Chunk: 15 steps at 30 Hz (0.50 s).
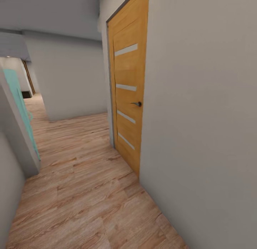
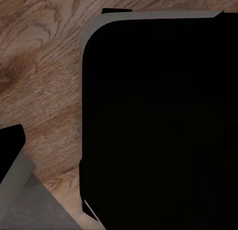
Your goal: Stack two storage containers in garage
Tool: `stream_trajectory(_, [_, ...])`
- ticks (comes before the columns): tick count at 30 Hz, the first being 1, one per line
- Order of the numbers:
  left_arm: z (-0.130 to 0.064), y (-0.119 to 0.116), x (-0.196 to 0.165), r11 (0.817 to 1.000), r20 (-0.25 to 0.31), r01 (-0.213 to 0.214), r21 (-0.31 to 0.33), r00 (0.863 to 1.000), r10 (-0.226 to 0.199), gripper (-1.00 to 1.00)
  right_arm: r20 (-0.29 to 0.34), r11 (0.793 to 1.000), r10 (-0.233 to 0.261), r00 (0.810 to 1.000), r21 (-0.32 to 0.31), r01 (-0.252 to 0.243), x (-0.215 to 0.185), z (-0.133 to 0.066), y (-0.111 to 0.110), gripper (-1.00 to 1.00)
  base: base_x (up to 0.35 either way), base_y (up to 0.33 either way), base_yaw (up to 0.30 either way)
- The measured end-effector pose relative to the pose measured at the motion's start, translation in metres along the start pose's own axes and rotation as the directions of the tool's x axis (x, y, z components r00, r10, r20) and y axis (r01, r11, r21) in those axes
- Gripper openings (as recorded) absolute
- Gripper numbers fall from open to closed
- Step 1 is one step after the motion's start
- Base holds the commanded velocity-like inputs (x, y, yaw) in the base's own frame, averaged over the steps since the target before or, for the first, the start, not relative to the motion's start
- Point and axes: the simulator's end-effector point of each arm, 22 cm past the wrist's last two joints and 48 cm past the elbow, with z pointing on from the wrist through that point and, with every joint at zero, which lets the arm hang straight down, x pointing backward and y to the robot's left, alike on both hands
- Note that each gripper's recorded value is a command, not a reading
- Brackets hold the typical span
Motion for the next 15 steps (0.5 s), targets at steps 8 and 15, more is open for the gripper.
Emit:
stream_trajectory(8, [0.0000,0.0000,0.0001,1.000,0.000,0.000,0.000,1.000,0.000,1.00,-0.001,1.000,-0.001,1.000,0.000,0.001,0.0002,0.0000,0.0000,1.00,0.312,0.000,0.270])
stream_trajectory(15, [0.0000,0.0000,0.0001,1.000,0.000,0.000,0.000,1.000,0.000,1.00,0.000,1.000,-0.001,1.000,0.000,0.001,0.0001,0.0000,0.0000,1.00,0.321,0.000,0.270])
